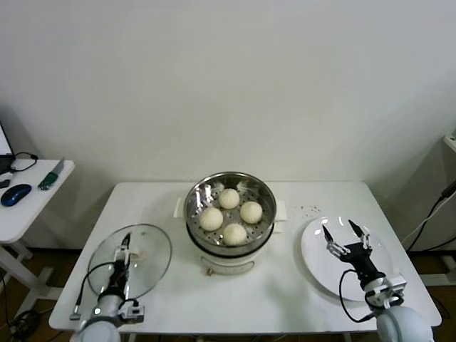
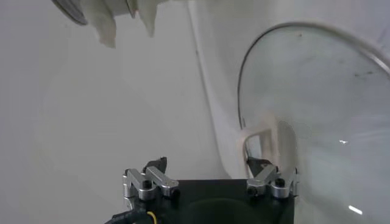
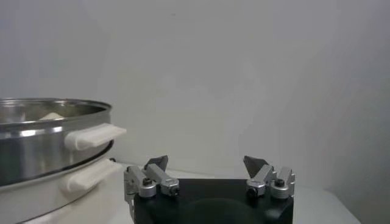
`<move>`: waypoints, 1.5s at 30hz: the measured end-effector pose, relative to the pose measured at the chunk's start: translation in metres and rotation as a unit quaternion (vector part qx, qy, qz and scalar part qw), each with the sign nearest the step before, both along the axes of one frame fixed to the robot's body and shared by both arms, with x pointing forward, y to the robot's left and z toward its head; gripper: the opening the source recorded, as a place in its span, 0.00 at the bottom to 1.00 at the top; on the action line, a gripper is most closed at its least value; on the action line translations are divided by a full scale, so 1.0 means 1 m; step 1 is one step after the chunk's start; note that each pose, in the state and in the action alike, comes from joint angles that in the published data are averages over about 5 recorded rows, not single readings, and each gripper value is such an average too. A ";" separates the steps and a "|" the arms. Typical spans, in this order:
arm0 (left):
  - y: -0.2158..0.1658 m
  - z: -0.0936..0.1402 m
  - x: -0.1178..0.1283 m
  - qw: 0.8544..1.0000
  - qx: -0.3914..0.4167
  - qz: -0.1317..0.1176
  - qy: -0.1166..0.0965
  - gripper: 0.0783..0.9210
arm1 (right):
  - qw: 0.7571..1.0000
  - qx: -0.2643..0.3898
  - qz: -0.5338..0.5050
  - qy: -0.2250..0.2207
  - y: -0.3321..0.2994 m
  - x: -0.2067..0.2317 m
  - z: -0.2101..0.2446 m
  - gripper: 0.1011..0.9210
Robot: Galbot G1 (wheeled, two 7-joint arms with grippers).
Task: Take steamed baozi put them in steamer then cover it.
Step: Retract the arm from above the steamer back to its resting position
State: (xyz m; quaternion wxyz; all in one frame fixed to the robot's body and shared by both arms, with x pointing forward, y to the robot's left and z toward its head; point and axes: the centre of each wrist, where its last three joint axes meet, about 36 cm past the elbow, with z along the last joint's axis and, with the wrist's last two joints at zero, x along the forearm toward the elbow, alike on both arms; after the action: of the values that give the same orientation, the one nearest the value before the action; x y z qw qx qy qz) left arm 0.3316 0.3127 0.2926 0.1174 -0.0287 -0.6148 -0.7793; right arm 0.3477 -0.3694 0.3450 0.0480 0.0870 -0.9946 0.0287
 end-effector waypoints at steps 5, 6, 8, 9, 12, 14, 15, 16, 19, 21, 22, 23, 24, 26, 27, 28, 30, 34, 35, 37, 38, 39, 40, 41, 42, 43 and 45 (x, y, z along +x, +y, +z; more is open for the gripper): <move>0.004 -0.006 0.015 1.000 -0.002 0.003 -0.009 0.88 | 1.000 -0.002 -0.003 0.003 0.000 -0.004 -0.005 0.88; 0.005 -0.007 0.017 1.000 -0.003 0.004 -0.010 0.88 | 1.000 -0.003 -0.003 0.003 0.001 -0.005 -0.006 0.88; 0.006 -0.009 0.022 1.000 -0.004 0.006 -0.013 0.88 | 1.000 -0.003 -0.003 0.004 0.002 -0.005 -0.007 0.88; 0.007 -0.010 0.025 1.000 -0.005 0.006 -0.014 0.88 | 1.000 -0.004 -0.003 0.004 0.002 -0.005 -0.008 0.88; 0.009 -0.013 0.031 1.000 -0.007 0.008 -0.016 0.88 | 1.000 -0.004 -0.002 0.005 0.004 -0.006 -0.010 0.88; 0.011 -0.015 0.034 1.000 -0.008 0.009 -0.014 0.88 | 1.000 -0.005 -0.001 0.005 0.005 -0.006 -0.011 0.88; 0.012 -0.016 0.035 1.000 -0.009 0.010 -0.014 0.88 | 1.000 -0.005 -0.001 0.005 0.005 -0.006 -0.012 0.88; 0.013 -0.017 0.037 1.000 -0.009 0.010 -0.012 0.88 | 1.000 -0.005 -0.001 0.004 0.006 -0.006 -0.012 0.88; 0.016 -0.020 0.040 1.000 -0.010 0.012 -0.010 0.88 | 1.000 -0.005 -0.001 0.004 0.007 -0.006 -0.014 0.88; 0.017 -0.021 0.042 1.000 -0.012 0.014 -0.012 0.88 | 1.000 -0.006 0.000 0.005 0.008 -0.007 -0.015 0.88; 0.018 -0.021 0.044 1.000 -0.014 0.014 -0.014 0.88 | 1.000 -0.006 0.000 0.005 0.009 -0.007 -0.016 0.88; 0.018 -0.021 0.045 1.000 -0.016 0.014 -0.016 0.88 | 1.000 -0.006 0.001 0.005 0.009 -0.007 -0.017 0.88; 0.018 -0.021 0.047 1.000 -0.017 0.014 -0.018 0.88 | 1.000 -0.007 0.001 0.006 0.009 -0.008 -0.017 0.88; 0.018 -0.021 0.049 0.999 -0.022 0.013 -0.022 0.88 | 1.000 -0.008 0.002 0.006 0.010 -0.009 -0.019 0.88; 0.018 -0.021 0.050 0.999 -0.024 0.013 -0.024 0.88 | 1.000 -0.008 0.003 0.007 0.010 -0.009 -0.020 0.88; 0.018 -0.022 0.051 0.999 -0.027 0.013 -0.024 0.86 | 1.000 -0.009 0.003 0.007 0.011 -0.009 -0.022 0.88; 0.019 -0.023 0.051 0.999 -0.031 0.013 -0.024 0.82 | 1.000 -0.010 0.004 0.008 0.011 -0.010 -0.024 0.88; 0.021 -0.026 0.051 0.999 -0.037 0.014 -0.020 0.69 | 1.000 -0.011 0.005 0.009 0.013 -0.010 -0.026 0.88; 0.021 -0.027 0.051 0.999 -0.038 0.014 -0.019 0.66 | 1.000 -0.011 0.005 0.009 0.013 -0.010 -0.027 0.88; 0.022 -0.028 0.050 0.999 -0.042 0.014 -0.017 0.59 | 1.000 -0.012 0.005 0.008 0.014 -0.009 -0.027 0.88; 0.022 -0.028 0.050 0.999 -0.043 0.015 -0.017 0.55 | 1.000 -0.013 0.005 0.008 0.014 -0.009 -0.027 0.88; 0.022 -0.029 0.050 0.999 -0.045 0.015 -0.017 0.52 | 1.000 -0.013 0.006 0.008 0.014 -0.009 -0.027 0.88; 0.022 -0.029 0.050 0.999 -0.046 0.015 -0.017 0.48 | 1.000 -0.013 0.006 0.008 0.014 -0.009 -0.028 0.88; 0.022 -0.029 0.050 0.999 -0.048 0.015 -0.017 0.45 | 1.000 -0.014 0.006 0.008 0.014 -0.009 -0.028 0.88; 0.022 -0.029 0.050 0.999 -0.049 0.015 -0.017 0.42 | 1.000 -0.014 0.006 0.008 0.014 -0.009 -0.029 0.88; 0.022 -0.028 0.050 0.998 -0.050 0.015 -0.018 0.38 | 1.000 -0.014 0.006 0.007 0.015 -0.009 -0.029 0.88; 0.021 -0.027 0.050 0.998 -0.053 0.014 -0.020 0.32 | 1.000 -0.014 0.006 0.007 0.015 -0.009 -0.029 0.88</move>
State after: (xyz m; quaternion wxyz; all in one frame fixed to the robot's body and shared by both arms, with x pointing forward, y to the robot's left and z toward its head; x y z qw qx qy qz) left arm 0.3817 0.3337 0.2652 0.1141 -0.0104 -0.6577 -0.7445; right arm 0.3385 -0.3544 0.3156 0.0562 0.0927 -0.9932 0.0425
